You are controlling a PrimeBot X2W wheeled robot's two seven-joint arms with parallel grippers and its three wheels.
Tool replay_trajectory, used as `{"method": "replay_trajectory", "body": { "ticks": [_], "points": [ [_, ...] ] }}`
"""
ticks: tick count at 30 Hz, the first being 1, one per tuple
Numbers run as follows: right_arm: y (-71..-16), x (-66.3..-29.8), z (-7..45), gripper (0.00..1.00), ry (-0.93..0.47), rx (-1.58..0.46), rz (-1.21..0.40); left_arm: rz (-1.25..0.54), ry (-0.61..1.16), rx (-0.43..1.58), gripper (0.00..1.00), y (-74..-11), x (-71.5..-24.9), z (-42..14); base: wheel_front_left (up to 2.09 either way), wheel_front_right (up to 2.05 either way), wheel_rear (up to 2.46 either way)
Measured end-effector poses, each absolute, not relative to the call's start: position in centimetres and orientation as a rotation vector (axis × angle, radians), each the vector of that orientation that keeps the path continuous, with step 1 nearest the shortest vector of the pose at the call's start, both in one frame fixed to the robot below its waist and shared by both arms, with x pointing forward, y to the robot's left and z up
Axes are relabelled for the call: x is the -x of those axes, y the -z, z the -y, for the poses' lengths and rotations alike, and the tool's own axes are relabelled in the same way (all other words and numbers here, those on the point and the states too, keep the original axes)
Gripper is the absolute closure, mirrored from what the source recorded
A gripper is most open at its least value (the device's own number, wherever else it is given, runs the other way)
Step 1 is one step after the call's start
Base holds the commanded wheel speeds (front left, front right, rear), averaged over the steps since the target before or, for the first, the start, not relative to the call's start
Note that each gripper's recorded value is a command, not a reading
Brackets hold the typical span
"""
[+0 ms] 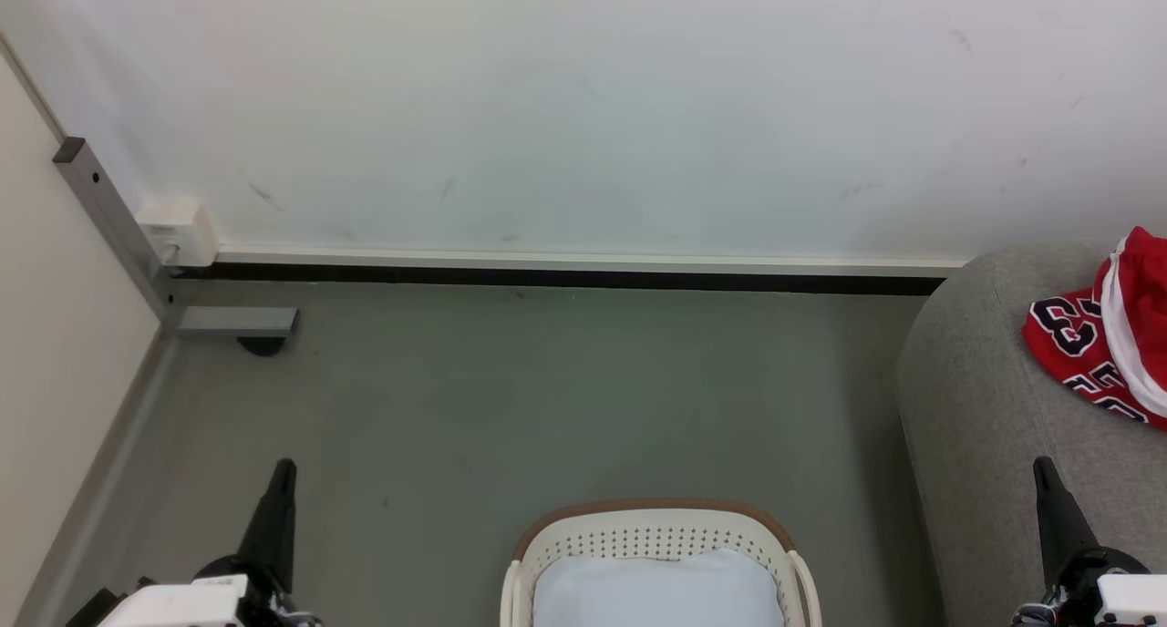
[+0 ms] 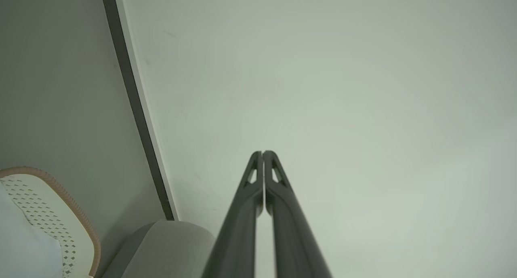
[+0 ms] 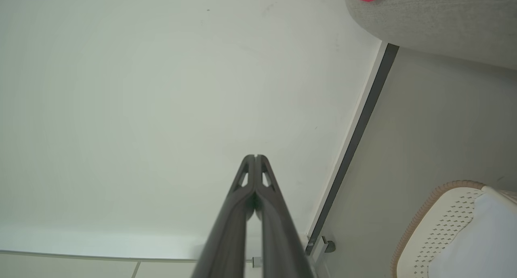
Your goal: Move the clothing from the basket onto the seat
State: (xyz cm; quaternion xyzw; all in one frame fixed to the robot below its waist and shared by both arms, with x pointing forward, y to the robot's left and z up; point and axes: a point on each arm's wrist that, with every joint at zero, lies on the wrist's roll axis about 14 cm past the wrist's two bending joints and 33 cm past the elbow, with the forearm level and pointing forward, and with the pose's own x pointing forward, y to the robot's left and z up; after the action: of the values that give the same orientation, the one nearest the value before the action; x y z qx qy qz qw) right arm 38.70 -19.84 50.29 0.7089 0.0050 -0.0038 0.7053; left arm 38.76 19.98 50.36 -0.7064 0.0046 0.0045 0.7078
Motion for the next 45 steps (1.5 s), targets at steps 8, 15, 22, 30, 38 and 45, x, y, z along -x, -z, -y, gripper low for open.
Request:
{"method": "replay_trajectory", "body": {
  "ticks": [8,15,22,30,38,45],
  "points": [
    [-50.33,-38.72,19.85,1.00,0.008,-1.578,-0.010,-0.009,-0.010,1.570,1.00,-50.39,-38.77,-19.98,0.00,0.00,0.00],
    [-50.33,-38.72,19.86,1.00,0.008,-1.578,-0.010,-0.009,-0.009,1.570,1.00,-50.39,-38.78,-19.97,0.00,0.00,0.00],
    [-50.34,-38.72,19.86,1.00,0.008,-1.578,-0.009,-0.009,-0.010,1.570,1.00,-50.39,-38.78,-19.99,0.00,0.00,0.00],
    [-50.34,-38.72,19.86,1.00,0.008,-1.578,-0.009,-0.009,-0.009,1.570,1.00,-50.40,-38.78,-19.97,0.00,0.00,0.00],
    [-50.34,-38.73,19.86,1.00,0.008,-1.578,-0.009,-0.009,-0.009,1.570,1.00,-50.40,-38.78,-19.99,0.00,0.00,0.00],
    [-50.35,-38.73,19.86,1.00,0.007,-1.578,-0.009,-0.009,-0.009,1.570,1.00,-50.40,-38.78,-19.97,0.00,0.00,0.00]
  ]
}}
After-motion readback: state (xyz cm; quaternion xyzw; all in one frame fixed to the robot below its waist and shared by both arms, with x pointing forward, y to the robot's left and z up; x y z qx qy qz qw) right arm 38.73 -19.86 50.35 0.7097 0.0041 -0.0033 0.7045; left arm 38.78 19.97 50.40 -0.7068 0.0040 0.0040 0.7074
